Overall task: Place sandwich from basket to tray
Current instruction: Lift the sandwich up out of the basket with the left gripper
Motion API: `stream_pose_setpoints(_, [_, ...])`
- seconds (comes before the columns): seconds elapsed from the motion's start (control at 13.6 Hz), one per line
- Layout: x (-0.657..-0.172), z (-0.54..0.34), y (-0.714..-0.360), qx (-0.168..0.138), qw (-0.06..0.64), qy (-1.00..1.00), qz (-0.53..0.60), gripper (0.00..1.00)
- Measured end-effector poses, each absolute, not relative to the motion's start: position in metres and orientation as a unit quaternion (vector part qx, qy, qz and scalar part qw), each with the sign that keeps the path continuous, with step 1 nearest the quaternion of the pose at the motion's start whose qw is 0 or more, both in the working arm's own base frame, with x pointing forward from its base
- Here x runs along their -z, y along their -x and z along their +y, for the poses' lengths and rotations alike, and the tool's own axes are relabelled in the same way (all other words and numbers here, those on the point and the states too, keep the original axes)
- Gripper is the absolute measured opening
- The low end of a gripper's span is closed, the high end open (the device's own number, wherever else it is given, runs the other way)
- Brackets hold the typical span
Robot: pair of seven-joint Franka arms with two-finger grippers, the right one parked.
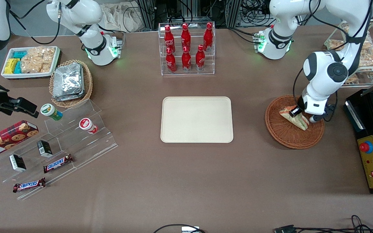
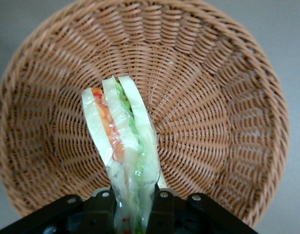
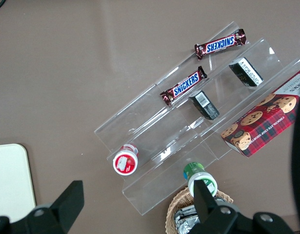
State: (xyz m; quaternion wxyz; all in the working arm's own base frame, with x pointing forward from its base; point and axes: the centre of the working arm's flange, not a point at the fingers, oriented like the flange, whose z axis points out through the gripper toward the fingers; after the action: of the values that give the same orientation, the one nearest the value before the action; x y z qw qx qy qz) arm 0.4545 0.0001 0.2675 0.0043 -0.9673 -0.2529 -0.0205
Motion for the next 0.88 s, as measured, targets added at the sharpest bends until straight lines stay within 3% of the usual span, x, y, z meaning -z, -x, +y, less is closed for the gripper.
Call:
stream_pose_setpoints(0.52, [-0.335, -0.002, -0.448, 0.041, 0.019, 0.996, -0.071, 0.16])
stream_pose_setpoints(0.88, [-0.373, -0.022, -0.448, 0.028, 0.035, 0.995, 0.088, 0.16])
